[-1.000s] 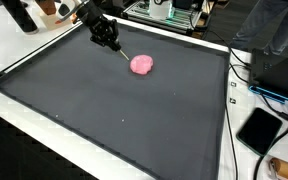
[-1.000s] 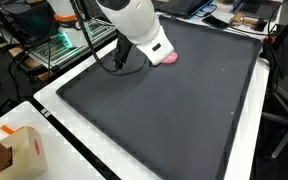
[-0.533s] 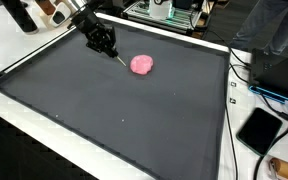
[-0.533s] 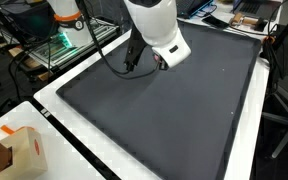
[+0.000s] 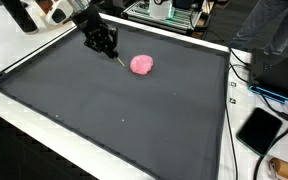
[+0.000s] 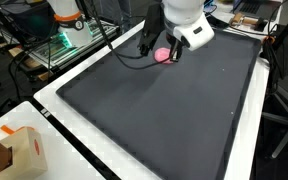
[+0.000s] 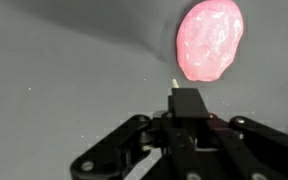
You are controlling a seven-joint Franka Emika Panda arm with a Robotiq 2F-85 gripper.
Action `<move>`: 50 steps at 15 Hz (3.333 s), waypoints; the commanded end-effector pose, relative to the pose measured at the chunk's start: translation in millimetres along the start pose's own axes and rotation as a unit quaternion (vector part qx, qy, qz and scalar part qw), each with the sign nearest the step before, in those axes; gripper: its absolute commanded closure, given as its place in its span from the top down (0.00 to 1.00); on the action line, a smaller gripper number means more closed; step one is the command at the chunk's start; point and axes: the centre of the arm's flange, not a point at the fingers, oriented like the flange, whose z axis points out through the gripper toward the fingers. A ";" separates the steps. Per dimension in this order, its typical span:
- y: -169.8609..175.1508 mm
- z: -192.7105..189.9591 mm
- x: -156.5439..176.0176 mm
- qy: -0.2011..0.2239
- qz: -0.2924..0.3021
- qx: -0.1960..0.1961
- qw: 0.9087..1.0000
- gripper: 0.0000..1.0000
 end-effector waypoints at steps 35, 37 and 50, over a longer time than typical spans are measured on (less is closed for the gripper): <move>-273.0 115.6 46.8 -0.056 0.013 -0.430 0.901 0.03; -278.9 124.1 40.0 -0.047 0.018 -0.450 0.891 0.03; -299.6 127.7 -7.6 -0.018 0.068 -0.477 0.876 0.03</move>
